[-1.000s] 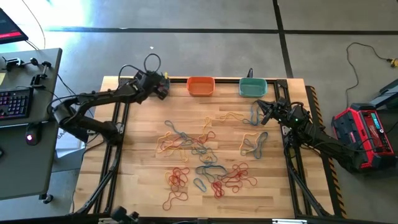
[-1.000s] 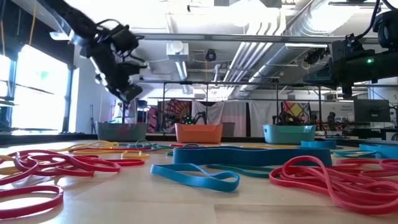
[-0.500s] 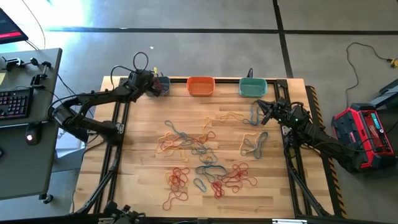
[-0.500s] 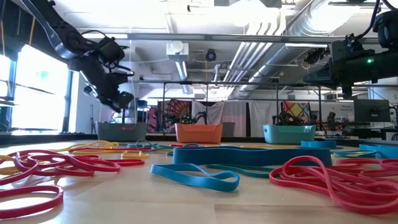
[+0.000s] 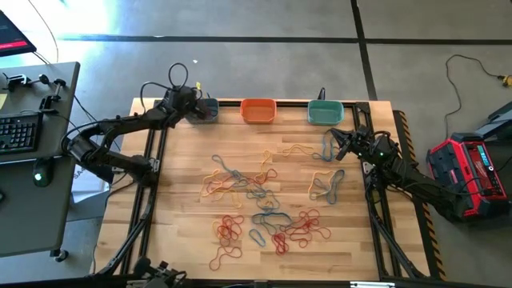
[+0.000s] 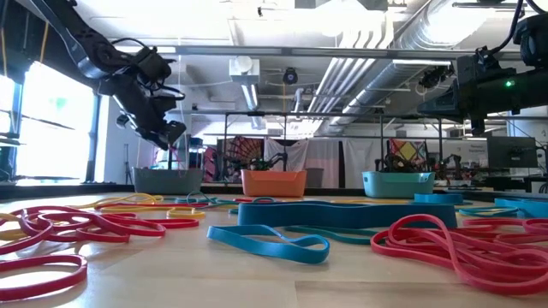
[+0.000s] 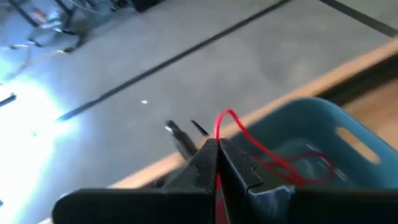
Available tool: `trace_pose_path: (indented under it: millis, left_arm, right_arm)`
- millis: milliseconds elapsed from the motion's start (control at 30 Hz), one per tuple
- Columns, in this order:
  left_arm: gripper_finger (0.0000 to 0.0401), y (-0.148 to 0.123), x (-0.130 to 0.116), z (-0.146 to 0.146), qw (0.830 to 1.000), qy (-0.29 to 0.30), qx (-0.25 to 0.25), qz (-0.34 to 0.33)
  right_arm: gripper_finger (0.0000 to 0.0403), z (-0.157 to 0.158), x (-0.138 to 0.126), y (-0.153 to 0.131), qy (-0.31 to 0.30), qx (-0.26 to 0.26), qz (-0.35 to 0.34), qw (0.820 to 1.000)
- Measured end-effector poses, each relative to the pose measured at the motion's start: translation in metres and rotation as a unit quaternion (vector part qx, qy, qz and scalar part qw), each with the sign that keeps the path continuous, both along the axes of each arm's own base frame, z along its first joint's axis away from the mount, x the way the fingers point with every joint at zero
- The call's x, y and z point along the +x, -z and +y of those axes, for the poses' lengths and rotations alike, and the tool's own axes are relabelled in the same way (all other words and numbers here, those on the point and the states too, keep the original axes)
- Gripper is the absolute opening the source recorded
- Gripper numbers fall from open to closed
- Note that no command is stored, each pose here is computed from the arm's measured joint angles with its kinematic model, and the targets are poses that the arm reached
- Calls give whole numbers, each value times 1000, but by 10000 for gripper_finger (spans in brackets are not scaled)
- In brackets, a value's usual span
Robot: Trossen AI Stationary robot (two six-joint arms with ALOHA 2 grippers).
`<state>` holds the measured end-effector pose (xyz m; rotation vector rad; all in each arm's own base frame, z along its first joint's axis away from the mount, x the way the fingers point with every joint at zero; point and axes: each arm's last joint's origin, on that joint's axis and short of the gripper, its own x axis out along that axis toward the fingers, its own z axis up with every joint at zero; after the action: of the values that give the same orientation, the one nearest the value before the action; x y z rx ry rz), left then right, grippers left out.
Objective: Sort rubber bands into baskets
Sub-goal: Put the red rubber band into the blue bin
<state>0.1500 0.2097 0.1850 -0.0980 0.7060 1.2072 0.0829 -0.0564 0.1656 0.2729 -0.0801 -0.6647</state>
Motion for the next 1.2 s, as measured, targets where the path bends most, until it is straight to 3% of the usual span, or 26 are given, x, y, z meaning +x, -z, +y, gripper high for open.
trace_pose_path:
  millis: [400,533,933,1200]
  left_arm:
    - [0,32,19,-9,990,92,-105,3]
    - [10,43,25,-8,988,103,-114,7]
    - [104,25,29,-5,990,118,-61,-41]
    - [118,14,32,-15,976,175,-15,-132]
  right_arm:
    - [0,0,0,0,0,0,0,1000]
    - [0,0,0,0,0,0,0,1000]
    - [0,0,0,0,0,0,0,1000]
    - [0,0,0,0,0,0,0,1000]
